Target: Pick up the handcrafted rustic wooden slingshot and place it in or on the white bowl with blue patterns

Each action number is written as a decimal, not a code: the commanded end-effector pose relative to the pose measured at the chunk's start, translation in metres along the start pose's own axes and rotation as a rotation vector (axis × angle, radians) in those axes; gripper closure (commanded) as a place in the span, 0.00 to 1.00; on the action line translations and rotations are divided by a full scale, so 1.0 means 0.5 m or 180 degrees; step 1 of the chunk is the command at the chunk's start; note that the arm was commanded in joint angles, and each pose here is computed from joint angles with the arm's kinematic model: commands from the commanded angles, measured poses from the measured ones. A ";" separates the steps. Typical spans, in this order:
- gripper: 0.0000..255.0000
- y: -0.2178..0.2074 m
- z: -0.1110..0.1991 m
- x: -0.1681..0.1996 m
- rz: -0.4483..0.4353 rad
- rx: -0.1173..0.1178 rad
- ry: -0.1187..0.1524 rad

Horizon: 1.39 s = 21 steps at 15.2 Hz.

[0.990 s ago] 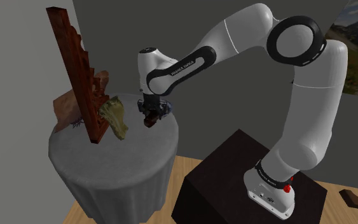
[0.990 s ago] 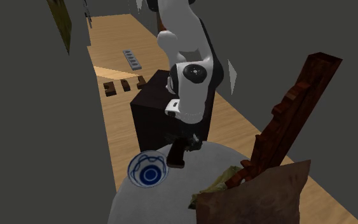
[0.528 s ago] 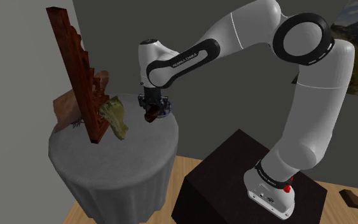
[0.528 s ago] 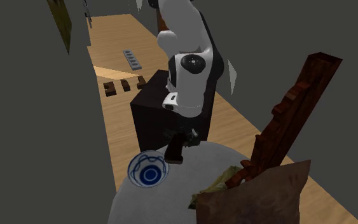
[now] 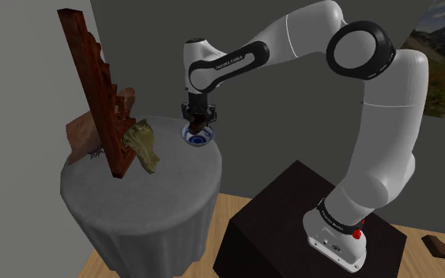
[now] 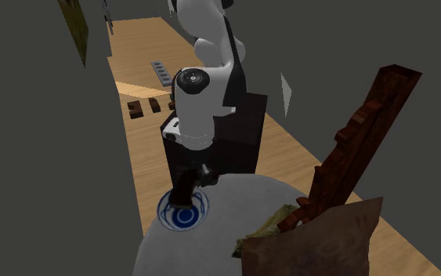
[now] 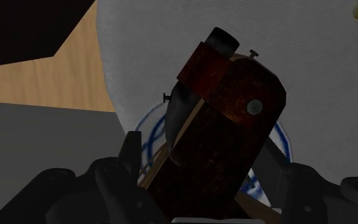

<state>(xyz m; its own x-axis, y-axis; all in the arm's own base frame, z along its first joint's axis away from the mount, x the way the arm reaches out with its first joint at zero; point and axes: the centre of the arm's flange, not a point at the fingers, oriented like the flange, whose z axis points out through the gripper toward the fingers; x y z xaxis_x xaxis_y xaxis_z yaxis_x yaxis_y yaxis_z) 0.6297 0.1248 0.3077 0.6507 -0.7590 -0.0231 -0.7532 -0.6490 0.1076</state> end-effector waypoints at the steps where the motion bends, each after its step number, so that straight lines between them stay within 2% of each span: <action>1: 1.00 0.017 -0.006 0.066 -0.0004 0.0002 0.0001; 16: 1.00 0.000 0.154 0.070 -0.0004 0.0002 0.0001; 21: 1.00 0.000 0.154 0.070 -0.0004 0.0002 0.0001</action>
<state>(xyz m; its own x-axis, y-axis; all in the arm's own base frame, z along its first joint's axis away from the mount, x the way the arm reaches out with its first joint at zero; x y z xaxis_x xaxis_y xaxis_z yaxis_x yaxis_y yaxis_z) 0.6448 0.0941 0.2304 0.6516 -0.7582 -0.0235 -0.7523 -0.6499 0.1077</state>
